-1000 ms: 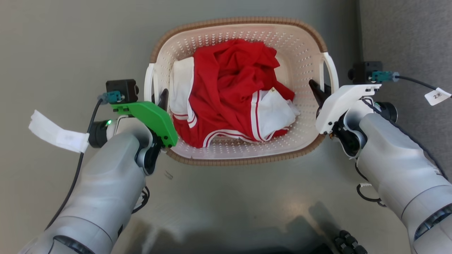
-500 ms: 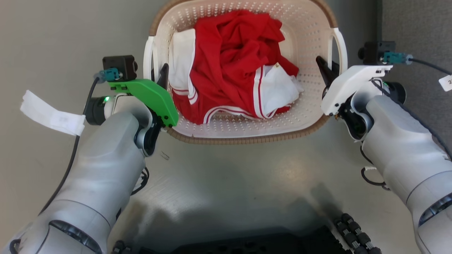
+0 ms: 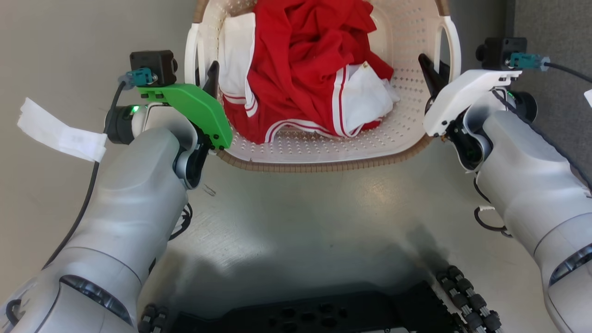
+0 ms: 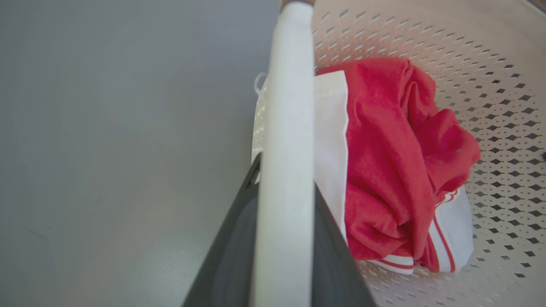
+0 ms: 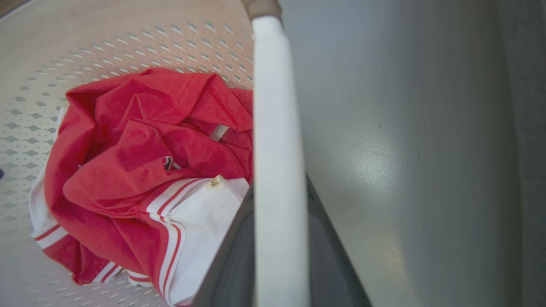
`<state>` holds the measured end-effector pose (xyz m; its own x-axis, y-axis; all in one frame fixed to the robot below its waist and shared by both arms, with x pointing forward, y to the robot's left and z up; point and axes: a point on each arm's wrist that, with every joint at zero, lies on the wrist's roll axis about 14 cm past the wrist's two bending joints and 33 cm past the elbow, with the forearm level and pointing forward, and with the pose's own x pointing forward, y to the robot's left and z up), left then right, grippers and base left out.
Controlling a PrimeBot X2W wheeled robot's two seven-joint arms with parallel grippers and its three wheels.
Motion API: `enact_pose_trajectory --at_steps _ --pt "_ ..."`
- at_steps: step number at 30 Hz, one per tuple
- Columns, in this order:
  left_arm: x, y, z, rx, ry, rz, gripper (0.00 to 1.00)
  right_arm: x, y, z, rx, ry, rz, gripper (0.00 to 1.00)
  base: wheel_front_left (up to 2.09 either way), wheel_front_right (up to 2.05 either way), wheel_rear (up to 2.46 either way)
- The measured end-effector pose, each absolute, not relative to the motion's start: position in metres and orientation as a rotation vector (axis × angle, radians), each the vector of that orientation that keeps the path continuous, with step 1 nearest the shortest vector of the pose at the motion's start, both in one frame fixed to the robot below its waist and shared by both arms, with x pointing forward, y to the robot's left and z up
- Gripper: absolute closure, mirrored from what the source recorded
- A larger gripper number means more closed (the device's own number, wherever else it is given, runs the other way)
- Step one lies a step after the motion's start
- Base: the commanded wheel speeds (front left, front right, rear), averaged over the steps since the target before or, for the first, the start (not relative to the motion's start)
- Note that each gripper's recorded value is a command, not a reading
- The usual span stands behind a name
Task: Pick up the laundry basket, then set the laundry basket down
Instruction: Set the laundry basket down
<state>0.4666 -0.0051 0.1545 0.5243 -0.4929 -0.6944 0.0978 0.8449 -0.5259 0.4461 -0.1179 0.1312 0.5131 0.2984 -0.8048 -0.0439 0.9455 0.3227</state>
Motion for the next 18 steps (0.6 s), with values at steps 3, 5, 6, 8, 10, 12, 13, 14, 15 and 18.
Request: enact_pose_trajectory --at_steps 3,5,6,8,10,12,13,14,15,18 --pt "0.4664 -0.0055 0.1505 -0.458 0.963 -0.368 1.00 0.4489 -0.1188 0.1287 0.274 1.009 0.207 1.00 0.00 0.00 0.00" --pt "0.4650 -0.0062 0.1488 -0.457 0.968 -0.371 1.00 0.4481 -0.1195 0.1273 0.272 1.013 0.204 1.00 0.00 0.00 0.00" --pt "0.4643 -0.0067 0.1483 -0.455 0.970 -0.373 1.00 0.4473 -0.1198 0.1266 0.272 1.015 0.203 1.00 0.00 0.00 0.00" --pt "0.4635 -0.0075 0.1475 -0.454 0.973 -0.377 1.00 0.4466 -0.1202 0.1257 0.272 1.015 0.200 1.00 0.00 0.00 0.00" --pt "0.4633 -0.0081 0.1468 -0.454 0.974 -0.380 1.00 0.4458 -0.1205 0.1250 0.272 1.016 0.198 1.00 0.00 0.00 0.00" --pt "0.4637 -0.0090 0.1464 -0.451 0.974 -0.385 1.00 0.4450 -0.1211 0.1242 0.271 1.018 0.196 1.00 0.00 0.00 0.00" --pt "0.4640 -0.0095 0.1462 -0.451 0.974 -0.387 1.00 0.4447 -0.1213 0.1238 0.271 1.019 0.195 1.00 0.00 0.00 0.00" --pt "0.4644 -0.0098 0.1461 -0.450 0.974 -0.389 1.00 0.4446 -0.1217 0.1236 0.271 1.018 0.194 1.00 0.00 0.00 0.00" --pt "0.4649 -0.0102 0.1460 -0.450 0.973 -0.390 1.00 0.4447 -0.1220 0.1236 0.271 1.015 0.192 1.00 0.00 0.00 0.00" --pt "0.4665 -0.0106 0.1456 -0.448 0.970 -0.391 1.00 0.4452 -0.1226 0.1232 0.271 1.013 0.190 1.00 0.00 0.00 0.00"
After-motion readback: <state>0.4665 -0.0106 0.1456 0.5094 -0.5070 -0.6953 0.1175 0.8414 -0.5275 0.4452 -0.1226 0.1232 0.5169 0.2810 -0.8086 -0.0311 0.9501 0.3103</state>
